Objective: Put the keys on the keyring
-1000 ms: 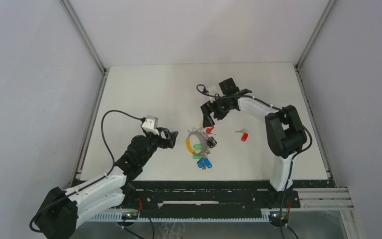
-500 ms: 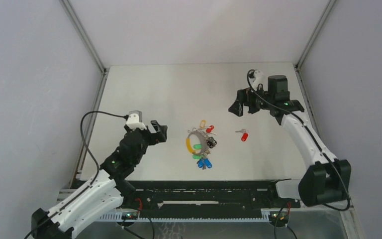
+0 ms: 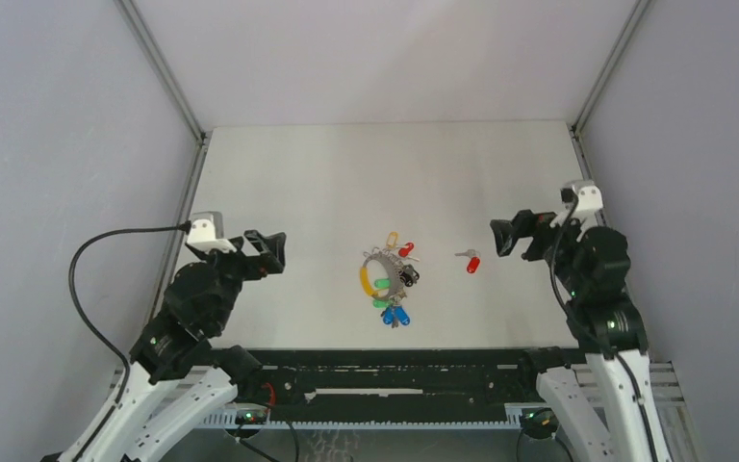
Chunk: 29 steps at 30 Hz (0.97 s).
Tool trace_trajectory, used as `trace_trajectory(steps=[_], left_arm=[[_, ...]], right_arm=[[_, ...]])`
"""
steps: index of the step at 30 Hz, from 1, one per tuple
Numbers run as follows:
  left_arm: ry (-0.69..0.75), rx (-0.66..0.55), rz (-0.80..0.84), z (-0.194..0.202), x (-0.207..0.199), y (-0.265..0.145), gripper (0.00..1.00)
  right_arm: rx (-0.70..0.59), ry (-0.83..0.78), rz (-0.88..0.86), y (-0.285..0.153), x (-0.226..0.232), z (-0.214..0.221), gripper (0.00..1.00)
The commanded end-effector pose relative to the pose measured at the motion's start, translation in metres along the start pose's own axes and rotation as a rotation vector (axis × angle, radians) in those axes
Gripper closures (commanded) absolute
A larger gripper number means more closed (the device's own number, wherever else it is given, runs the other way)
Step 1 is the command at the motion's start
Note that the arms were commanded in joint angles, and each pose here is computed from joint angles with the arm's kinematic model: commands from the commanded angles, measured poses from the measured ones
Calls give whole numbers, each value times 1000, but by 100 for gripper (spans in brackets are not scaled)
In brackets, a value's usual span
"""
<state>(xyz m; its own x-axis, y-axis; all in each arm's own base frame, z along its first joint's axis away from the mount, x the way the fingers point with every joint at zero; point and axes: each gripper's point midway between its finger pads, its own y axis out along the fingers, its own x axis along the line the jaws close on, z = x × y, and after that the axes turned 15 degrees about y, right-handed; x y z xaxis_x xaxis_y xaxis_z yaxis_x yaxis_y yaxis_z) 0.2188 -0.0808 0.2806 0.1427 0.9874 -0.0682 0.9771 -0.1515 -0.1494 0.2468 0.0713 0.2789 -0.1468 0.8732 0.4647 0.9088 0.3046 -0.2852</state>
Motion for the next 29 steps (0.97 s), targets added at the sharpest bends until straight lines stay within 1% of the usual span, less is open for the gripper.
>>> trace_trajectory(steps=[1, 8, 11, 20, 29], left_arm=[[56, -69, -56, -22, 22, -19, 0], [36, -171, -132, -25, 46, -34, 0], [15, -198, -121, -22, 45, -34, 0], [39, -207, -91, -21, 41, -33, 0], [39, -240, -58, -25, 37, -37, 0]], right_arm=[[-188, 42, 56, -17, -14, -13, 0], [-278, 10, 78, -37, -27, -4, 0], [-263, -11, 45, -37, -21, -2, 0], [-222, -12, 47, -33, -23, 6, 0], [-218, -7, 50, -30, -23, 6, 0]])
